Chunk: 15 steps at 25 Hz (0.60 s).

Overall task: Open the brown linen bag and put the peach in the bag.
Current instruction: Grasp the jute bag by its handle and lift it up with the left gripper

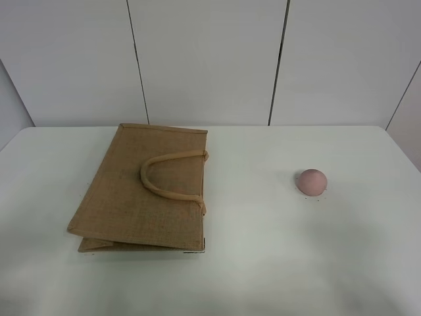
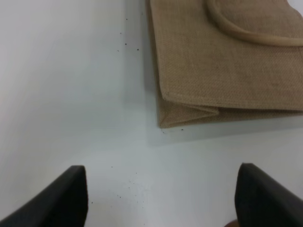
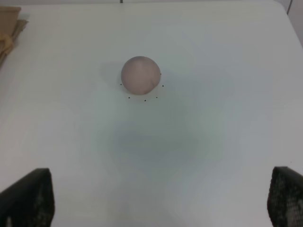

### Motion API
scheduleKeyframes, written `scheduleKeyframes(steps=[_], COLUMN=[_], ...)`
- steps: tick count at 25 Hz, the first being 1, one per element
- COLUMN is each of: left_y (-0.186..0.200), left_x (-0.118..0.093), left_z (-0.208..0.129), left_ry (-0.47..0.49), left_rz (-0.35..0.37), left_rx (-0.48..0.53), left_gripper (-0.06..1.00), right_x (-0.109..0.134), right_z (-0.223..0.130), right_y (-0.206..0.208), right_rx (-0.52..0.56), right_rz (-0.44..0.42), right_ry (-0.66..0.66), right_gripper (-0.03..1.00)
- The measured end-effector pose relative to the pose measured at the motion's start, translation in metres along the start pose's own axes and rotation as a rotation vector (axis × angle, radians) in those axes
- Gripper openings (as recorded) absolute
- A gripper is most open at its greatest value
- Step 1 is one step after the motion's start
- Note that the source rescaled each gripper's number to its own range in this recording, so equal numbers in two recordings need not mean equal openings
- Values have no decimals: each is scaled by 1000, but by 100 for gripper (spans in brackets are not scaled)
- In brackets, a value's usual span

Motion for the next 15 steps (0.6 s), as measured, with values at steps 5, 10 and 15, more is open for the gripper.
scheduleKeyframes(steps=[5, 10, 15], left_y=[5, 10, -15], left_x=[0, 3, 10], left_z=[4, 40, 99], left_ry=[-1, 2, 0], left_rz=[1, -5, -3], left_rx=[-19, 64, 235], left_gripper=[91, 94, 100], right_x=[0, 0, 0], right_z=[0, 0, 0], right_y=[0, 0, 0], right_rx=[0, 0, 0], right_rz=[0, 0, 0], right_ry=[0, 0, 0], right_gripper=[100, 100, 100])
Point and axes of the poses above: a point on each arm's last joint axis where the gripper is mounted, y pointing back along that axis away from the gripper, x along the wrist's bending axis when the last joint is at zero, z = x × y, the point moved 1 cm from there along -y, pointing out along that axis toward the gripper, and after that the axes turned 4 degrees about -y, right-handed, at the moved point
